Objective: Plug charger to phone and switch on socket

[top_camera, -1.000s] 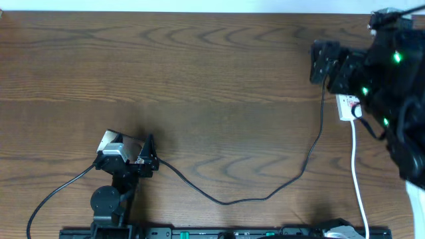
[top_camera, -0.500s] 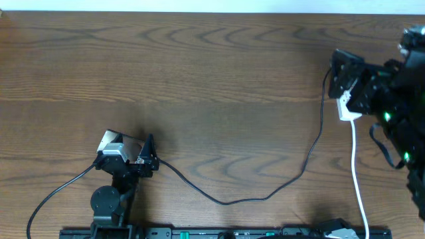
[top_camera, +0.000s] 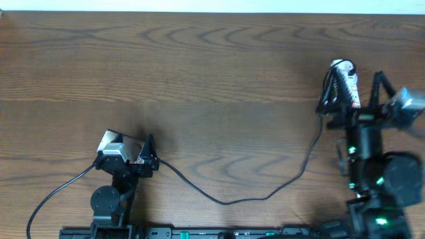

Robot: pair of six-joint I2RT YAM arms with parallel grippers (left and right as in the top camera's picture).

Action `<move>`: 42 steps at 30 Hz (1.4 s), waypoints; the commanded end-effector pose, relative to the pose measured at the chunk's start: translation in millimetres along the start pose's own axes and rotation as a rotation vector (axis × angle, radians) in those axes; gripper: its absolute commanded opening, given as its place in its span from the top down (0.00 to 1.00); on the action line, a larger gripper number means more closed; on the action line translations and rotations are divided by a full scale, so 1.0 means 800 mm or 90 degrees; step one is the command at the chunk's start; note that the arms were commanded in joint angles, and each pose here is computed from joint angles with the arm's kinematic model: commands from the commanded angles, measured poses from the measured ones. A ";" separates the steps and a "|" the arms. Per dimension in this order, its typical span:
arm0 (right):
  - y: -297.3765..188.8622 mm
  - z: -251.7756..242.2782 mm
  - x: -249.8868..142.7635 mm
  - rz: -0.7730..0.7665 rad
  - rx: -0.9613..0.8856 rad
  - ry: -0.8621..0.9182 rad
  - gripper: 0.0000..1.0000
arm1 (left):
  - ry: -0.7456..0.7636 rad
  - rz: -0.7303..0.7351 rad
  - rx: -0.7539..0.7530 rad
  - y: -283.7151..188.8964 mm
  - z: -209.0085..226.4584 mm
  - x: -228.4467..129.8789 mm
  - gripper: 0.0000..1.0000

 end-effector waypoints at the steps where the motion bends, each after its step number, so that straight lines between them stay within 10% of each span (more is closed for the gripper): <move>1: -0.024 -0.014 -0.038 -0.046 0.011 -0.023 0.01 | 0.006 0.034 -0.009 0.000 -0.001 -0.017 0.17; 14: -0.084 -0.062 -0.150 -0.058 -0.008 -0.022 0.01 | 0.006 0.034 -0.009 0.000 -0.001 -0.017 0.17; 29: -0.119 -0.120 -0.249 0.172 -0.124 -0.082 0.01 | 0.006 0.034 -0.009 0.000 -0.001 -0.017 0.17; 42: -0.122 -0.150 -0.238 0.159 -0.182 -0.123 0.01 | 0.006 0.034 -0.009 0.000 -0.001 -0.017 0.17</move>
Point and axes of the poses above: each gripper's point midway between its finger pads, its own y axis out along the fingers, its own z axis along the line the jaws close on, x = y × z, the point moved 1 cm from there along -y, back along the fingers, and after that the axes turned 5 degrees about -y, right-handed, at the moved point
